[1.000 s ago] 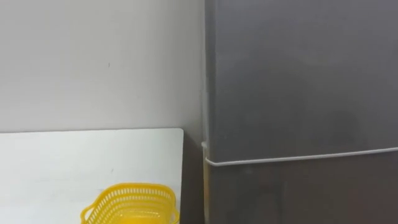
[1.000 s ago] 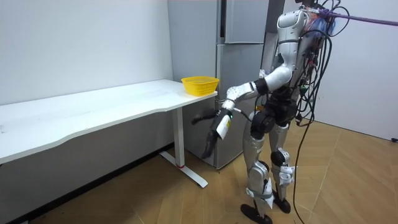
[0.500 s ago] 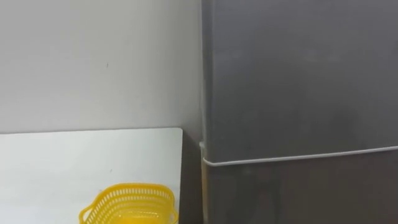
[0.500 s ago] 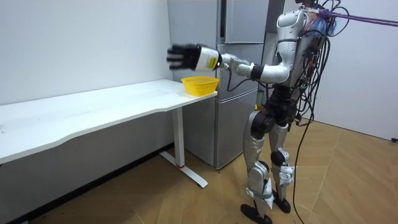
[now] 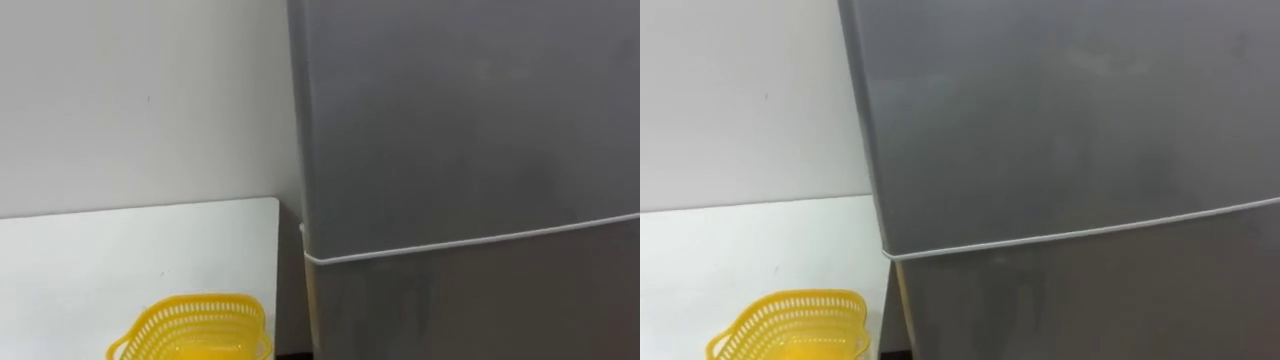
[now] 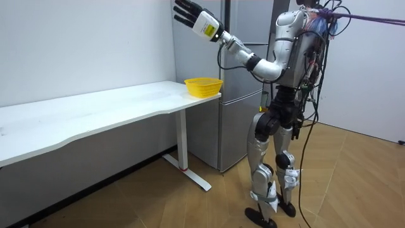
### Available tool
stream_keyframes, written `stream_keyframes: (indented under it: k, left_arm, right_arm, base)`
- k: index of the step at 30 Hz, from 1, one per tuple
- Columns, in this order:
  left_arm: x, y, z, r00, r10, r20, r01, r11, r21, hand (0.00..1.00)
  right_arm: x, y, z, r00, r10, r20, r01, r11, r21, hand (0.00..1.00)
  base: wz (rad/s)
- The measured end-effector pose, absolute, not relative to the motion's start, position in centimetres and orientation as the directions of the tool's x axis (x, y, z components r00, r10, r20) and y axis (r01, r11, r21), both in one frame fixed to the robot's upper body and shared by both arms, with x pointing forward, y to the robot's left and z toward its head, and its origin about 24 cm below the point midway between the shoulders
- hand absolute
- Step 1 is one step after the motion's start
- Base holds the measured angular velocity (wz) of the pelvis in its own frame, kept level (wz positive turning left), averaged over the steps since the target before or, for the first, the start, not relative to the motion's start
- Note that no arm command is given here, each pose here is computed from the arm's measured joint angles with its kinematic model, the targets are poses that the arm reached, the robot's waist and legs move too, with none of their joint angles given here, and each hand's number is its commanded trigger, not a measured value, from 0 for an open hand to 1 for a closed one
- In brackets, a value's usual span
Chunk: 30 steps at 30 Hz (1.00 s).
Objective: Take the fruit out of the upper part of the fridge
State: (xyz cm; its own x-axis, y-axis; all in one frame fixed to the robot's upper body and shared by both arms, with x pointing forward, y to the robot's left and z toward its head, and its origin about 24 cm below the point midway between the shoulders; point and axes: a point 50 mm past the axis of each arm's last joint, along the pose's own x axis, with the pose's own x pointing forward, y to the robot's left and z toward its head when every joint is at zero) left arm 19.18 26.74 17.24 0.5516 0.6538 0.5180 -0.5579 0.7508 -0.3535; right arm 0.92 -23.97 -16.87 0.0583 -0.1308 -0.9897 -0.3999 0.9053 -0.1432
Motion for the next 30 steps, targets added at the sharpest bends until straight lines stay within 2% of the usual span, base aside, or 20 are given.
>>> stream_keyframes:
  k: [3,5,13,19,30]
  left_arm:
    - [20.4,25.2,17.7,0.648,0.525,0.552,-0.438,0.85,-0.293,0.0]
    - [21.5,23.7,18.0,0.726,0.397,0.562,-0.295,0.918,-0.266,0.0]
    - [23.1,20.3,18.3,0.827,0.04,0.56,0.07,0.982,-0.174,0.0]
    - [23.5,19.5,18.7,0.823,-0.147,0.549,0.235,0.968,-0.093,0.0]
    - [23.5,18.8,18.9,0.77,-0.39,0.504,0.435,0.9,0.032,0.0]
  right_arm:
    - [0.9,-23.9,-16.9,0.047,-0.116,-0.992,-0.426,0.896,-0.125,0.0]
    - [1.0,-23.9,-16.9,0.042,-0.109,-0.993,-0.426,0.897,-0.116,0.0]
    - [1.5,-24.1,-16.9,0.038,-0.117,-0.992,-0.427,0.896,-0.122,0.0]
    - [1.5,-24.8,-16.7,0.013,-0.134,-0.991,-0.421,0.898,-0.127,0.0]
    - [1.1,-25.7,-16.5,-0.026,-0.15,-0.988,-0.404,0.906,-0.127,0.0]
  base:
    - [0.0]
    - [-0.04]
    - [-0.06]
    - [-0.04]
    - [-0.04]
